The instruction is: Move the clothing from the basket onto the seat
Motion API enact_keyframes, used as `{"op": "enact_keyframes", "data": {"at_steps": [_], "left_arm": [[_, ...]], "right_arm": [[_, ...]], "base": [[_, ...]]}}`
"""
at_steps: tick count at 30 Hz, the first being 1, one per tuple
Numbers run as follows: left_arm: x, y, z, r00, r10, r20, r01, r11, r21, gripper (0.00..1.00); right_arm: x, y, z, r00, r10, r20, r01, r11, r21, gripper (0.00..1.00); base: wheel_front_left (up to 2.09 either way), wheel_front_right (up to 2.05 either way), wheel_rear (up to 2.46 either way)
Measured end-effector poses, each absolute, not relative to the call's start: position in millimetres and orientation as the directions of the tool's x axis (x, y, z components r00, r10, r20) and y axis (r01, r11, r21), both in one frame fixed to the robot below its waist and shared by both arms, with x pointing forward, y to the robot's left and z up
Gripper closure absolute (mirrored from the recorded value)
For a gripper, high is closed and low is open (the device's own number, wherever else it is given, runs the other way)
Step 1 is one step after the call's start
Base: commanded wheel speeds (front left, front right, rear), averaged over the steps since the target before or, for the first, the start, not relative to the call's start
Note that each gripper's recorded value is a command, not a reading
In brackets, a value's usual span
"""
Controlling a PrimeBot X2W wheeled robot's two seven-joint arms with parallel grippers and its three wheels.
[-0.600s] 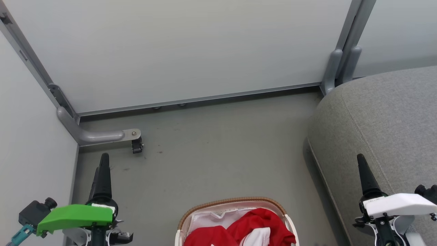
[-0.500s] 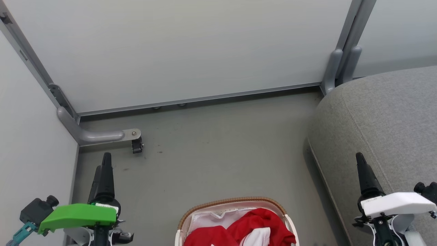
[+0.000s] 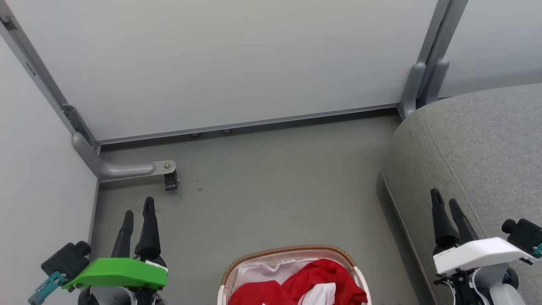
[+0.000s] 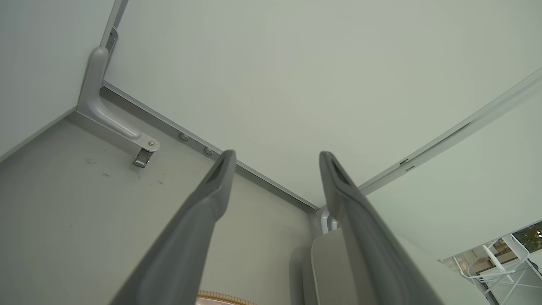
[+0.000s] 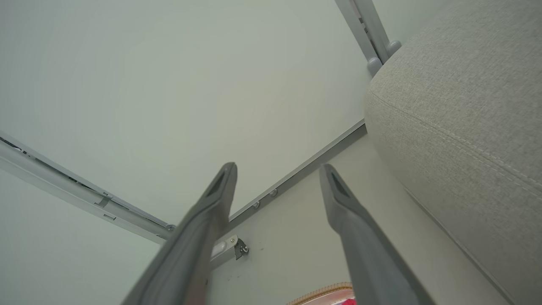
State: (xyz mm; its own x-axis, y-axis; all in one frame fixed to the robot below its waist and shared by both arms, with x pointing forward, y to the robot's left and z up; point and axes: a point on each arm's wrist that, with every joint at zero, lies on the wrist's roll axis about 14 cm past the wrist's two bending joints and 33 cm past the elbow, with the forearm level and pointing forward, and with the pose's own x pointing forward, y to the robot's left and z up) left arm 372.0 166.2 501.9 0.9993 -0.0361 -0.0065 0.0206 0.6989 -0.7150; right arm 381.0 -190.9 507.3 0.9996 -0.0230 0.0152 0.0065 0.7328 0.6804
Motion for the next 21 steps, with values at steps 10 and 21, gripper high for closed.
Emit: {"op": "enact_keyframes", "data": {"at_steps": [10,21], "left_arm": [[367.8,163.0,491.5,0.999,-0.042,-0.03,0.015,0.795,-0.607,0.0],[362.8,166.2,483.0,0.999,-0.027,-0.047,-0.001,0.854,-0.52,0.0]], "right_arm": [[379.7,-185.6,509.5,0.999,-0.005,0.033,-0.015,0.823,0.567,0.0],[379.3,-183.6,511.4,0.999,0.008,0.049,-0.029,0.892,0.451,0.0]], "base": [[0.0,0.0,0.0],[0.0,0.0,0.0]]}}
